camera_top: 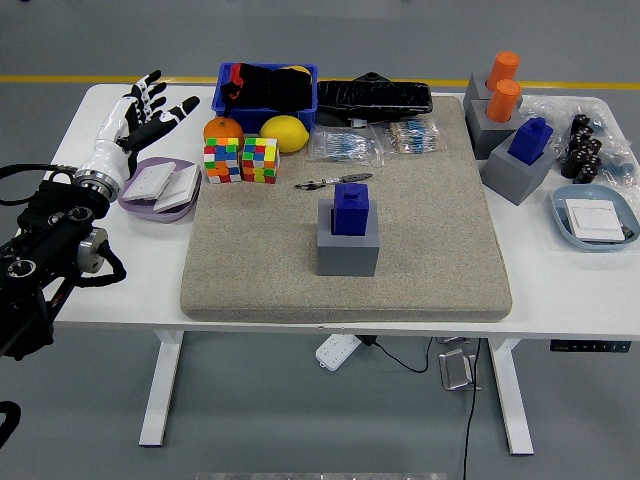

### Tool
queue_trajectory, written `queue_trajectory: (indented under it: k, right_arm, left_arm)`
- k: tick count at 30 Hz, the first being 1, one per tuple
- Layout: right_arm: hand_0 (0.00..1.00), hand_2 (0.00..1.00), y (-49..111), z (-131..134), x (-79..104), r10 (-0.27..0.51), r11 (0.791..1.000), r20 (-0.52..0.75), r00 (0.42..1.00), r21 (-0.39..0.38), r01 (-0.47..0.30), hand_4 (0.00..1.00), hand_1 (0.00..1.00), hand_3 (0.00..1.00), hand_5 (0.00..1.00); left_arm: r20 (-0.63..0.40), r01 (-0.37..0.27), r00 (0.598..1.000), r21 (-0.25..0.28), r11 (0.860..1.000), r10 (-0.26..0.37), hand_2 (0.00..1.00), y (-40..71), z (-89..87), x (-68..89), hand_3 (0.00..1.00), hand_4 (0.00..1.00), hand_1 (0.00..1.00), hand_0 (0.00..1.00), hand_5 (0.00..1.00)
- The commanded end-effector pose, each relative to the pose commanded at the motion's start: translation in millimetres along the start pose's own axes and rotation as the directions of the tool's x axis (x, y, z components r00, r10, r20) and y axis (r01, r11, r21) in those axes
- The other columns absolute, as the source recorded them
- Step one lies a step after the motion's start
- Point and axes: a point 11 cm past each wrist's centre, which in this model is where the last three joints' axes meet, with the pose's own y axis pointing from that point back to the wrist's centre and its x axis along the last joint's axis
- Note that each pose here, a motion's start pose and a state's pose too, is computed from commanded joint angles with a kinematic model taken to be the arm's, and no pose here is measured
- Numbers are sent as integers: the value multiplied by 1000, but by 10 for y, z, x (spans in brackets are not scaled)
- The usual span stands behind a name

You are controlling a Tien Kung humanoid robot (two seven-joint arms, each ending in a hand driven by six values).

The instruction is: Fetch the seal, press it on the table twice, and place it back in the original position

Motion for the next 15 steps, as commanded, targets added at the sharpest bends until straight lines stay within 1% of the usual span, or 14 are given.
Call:
queue_trajectory:
  k: [2, 5, 9, 10, 15]
  right_arm:
    - [885, 748, -5, 10, -19, -3, 1000, -2, 1000, -4, 3, 831, 747, 750, 521]
    - [885, 749, -9, 28, -30, -4, 1000, 1, 1000, -8, 4, 831, 747, 751, 521]
    - [885, 749, -11, 41, -30, -3, 1000, 7, 1000, -10, 3, 831, 747, 751, 521]
    - [885, 749, -11, 41, -32, -3, 1000, 7, 1000, -10, 3, 830, 747, 750, 520]
    - [885, 749, -20, 72, -71, -7, 1000, 32, 999, -12, 8, 830, 747, 750, 520]
  left_arm:
    - [-15, -29, 999, -12, 1000, 28, 923, 17, 9, 82, 979, 998, 876, 799, 372]
    - [-17, -53, 998, -12, 999, 52, 910, 45, -12, 169, 976, 998, 870, 810, 377]
    - [-34, -82, 996, -15, 996, 82, 910, 87, -38, 254, 976, 998, 870, 810, 377]
    - [-38, -88, 995, -17, 996, 87, 904, 93, -38, 267, 975, 998, 866, 810, 352]
    - [-54, -128, 990, -23, 992, 127, 904, 130, -43, 398, 975, 998, 866, 810, 352]
